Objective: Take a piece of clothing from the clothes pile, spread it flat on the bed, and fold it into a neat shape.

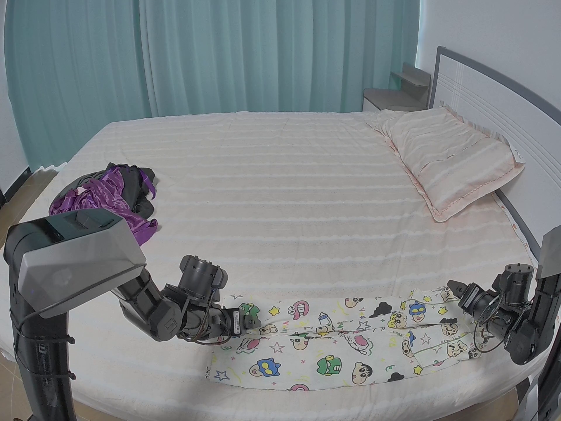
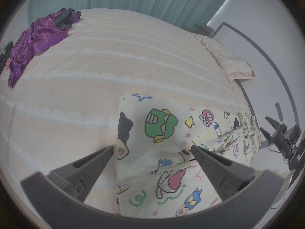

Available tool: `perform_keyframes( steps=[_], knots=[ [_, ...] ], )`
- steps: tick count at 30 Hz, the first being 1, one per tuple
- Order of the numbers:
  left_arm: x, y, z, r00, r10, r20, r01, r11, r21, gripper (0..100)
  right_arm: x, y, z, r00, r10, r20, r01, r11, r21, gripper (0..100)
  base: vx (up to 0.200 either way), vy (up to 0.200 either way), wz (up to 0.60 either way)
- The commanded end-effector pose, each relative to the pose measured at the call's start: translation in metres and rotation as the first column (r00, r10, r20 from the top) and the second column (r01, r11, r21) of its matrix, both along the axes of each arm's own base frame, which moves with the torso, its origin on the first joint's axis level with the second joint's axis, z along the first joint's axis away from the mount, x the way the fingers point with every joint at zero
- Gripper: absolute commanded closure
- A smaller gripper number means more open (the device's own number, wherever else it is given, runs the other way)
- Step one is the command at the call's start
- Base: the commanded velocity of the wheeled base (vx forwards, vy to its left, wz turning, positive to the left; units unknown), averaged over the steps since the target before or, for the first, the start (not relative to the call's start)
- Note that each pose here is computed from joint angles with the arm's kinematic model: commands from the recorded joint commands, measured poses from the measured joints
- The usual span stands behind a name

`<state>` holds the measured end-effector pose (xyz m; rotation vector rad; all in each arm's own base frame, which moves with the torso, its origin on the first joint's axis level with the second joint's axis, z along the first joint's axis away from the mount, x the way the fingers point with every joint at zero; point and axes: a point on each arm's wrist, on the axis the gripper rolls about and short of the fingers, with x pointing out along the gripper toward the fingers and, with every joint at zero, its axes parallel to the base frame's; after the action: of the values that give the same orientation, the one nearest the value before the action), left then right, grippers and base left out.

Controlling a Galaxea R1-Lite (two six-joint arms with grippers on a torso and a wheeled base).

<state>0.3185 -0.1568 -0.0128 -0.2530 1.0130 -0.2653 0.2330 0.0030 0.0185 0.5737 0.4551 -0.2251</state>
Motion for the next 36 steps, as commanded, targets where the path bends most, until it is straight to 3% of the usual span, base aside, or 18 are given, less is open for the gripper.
perform_keyframes(
  steps=[1, 13, 19, 30, 31, 36],
  knots=[
    [0.0006, 0.0004, -0.0101, 1.0, -0.001, -0.022, 0.001, 1.0, 0.015, 0, 0.0004, 0.0001, -0.0003, 1.0, 0.0, 0.0, 0.0, 1.0, 0.0, 0, 0.0, 0.0, 0.0],
    [0.001, -0.0041, -0.0128, 1.0, -0.015, -0.021, 0.016, 1.0, 0.019, 0, 0.0001, 0.0005, -0.0002, 1.0, 0.002, 0.0, -0.002, 1.0, 0.0, 0, 0.0, 0.0, 0.0],
    [-0.0015, -0.0027, -0.0156, 0.998, -0.061, -0.014, 0.062, 0.996, 0.06, 0, 0.0001, 0.0005, -0.0002, 1.0, 0.003, 0.0, -0.003, 1.0, 0.0, 0, 0.0, 0.0, 0.0],
    [-0.0009, -0.006, -0.0191, 0.998, -0.062, -0.002, 0.061, 0.992, 0.11, 0, 0.0002, 0.0005, -0.0006, 1.0, 0.002, -0.001, -0.002, 1.0, -0.001, 0, 0.0, 0.0, 0.0],
    [-0.0008, -0.0067, -0.0189, 0.998, -0.063, -0.003, 0.063, 0.992, 0.11, 100, 0.0005, 0.0005, -0.0005, 1.0, 0.002, 0.0, -0.002, 1.0, 0.0, 0, 0.0, 0.0, 0.0],
    [-0.0005, -0.0086, -0.0193, 0.998, -0.064, -0.005, 0.064, 0.991, 0.114, 100, 0.0002, 0.0005, -0.0006, 1.0, 0.003, -0.001, -0.003, 1.0, 0.0, 0, 0.0, 0.0, 0.0]
  ],
)
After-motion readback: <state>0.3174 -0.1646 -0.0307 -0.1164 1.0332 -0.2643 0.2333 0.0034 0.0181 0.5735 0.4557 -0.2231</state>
